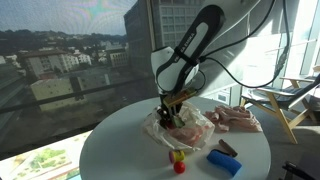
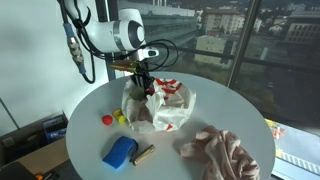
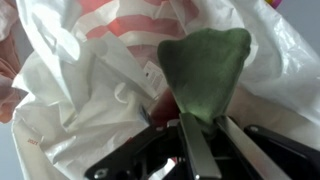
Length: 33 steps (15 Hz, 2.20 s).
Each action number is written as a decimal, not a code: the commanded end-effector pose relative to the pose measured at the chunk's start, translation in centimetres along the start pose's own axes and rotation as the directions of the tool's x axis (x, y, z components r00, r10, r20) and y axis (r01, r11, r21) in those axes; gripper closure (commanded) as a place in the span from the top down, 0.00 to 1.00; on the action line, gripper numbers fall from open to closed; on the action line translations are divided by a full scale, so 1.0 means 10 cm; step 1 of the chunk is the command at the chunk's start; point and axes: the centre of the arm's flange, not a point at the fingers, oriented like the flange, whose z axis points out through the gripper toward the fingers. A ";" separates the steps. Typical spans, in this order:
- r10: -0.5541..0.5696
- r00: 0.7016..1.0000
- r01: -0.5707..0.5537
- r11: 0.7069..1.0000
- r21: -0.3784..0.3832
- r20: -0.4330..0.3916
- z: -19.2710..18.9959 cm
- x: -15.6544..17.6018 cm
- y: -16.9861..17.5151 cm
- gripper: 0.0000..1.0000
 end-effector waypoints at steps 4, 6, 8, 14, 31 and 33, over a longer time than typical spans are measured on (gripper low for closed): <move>0.058 0.998 -0.057 0.996 0.069 -0.009 0.22 0.00 0.05 0.47; 0.090 0.996 -0.091 0.991 0.102 0.016 0.13 -0.04 0.04 0.62; 0.104 0.994 -0.105 0.988 0.113 0.017 0.03 -0.08 0.03 0.77; 0.100 0.994 -0.099 0.994 -0.040 0.048 -0.04 -0.20 0.30 1.00; 0.022 1.000 -0.014 0.947 -0.321 0.020 0.37 -0.41 0.45 0.20; 0.026 1.000 -0.021 0.936 -0.351 0.009 0.33 -0.42 0.47 0.05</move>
